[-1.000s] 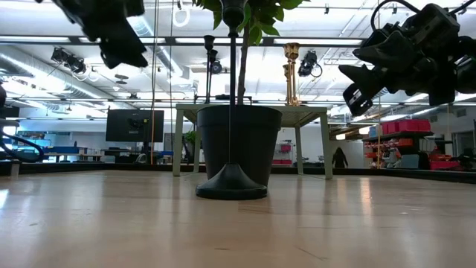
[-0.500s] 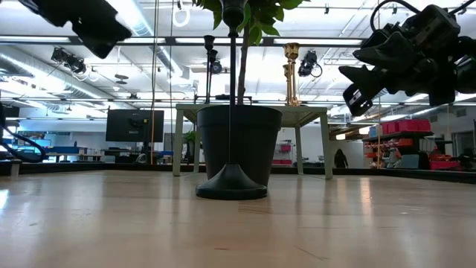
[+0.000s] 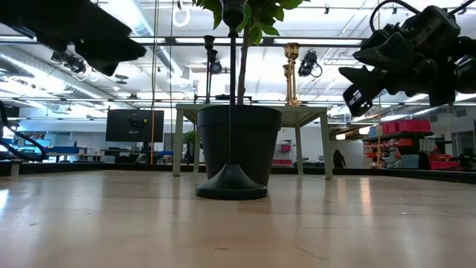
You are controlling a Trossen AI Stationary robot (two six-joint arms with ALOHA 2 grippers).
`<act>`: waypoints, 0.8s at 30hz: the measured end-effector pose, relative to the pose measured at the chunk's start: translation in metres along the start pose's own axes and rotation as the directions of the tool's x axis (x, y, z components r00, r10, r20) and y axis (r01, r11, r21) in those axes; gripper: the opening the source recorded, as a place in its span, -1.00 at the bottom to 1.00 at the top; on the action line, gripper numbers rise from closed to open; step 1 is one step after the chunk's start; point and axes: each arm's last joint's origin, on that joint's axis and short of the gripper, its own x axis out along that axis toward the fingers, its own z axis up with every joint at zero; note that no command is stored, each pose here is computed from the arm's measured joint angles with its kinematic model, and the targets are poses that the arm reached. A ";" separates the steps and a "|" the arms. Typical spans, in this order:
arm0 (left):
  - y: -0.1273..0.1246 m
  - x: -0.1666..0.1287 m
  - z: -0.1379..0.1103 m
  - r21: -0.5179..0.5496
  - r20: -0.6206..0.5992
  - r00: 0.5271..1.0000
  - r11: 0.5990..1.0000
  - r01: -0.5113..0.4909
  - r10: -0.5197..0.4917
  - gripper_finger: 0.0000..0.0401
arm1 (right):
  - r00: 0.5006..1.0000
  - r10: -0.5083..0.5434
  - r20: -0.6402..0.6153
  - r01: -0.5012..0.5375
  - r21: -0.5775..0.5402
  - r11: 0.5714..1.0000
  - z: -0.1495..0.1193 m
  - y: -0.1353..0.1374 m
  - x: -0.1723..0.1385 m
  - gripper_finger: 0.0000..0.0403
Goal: Pick & Place candle stick holders
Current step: Put the black candle holder on the shelf aligned with the other black candle holders
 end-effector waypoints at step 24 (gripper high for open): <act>-0.011 0.072 -0.052 -0.015 0.149 0.984 0.995 -0.097 0.098 -0.11 | 1.000 0.000 0.000 0.000 -0.025 1.000 0.000 0.000 0.000 -0.38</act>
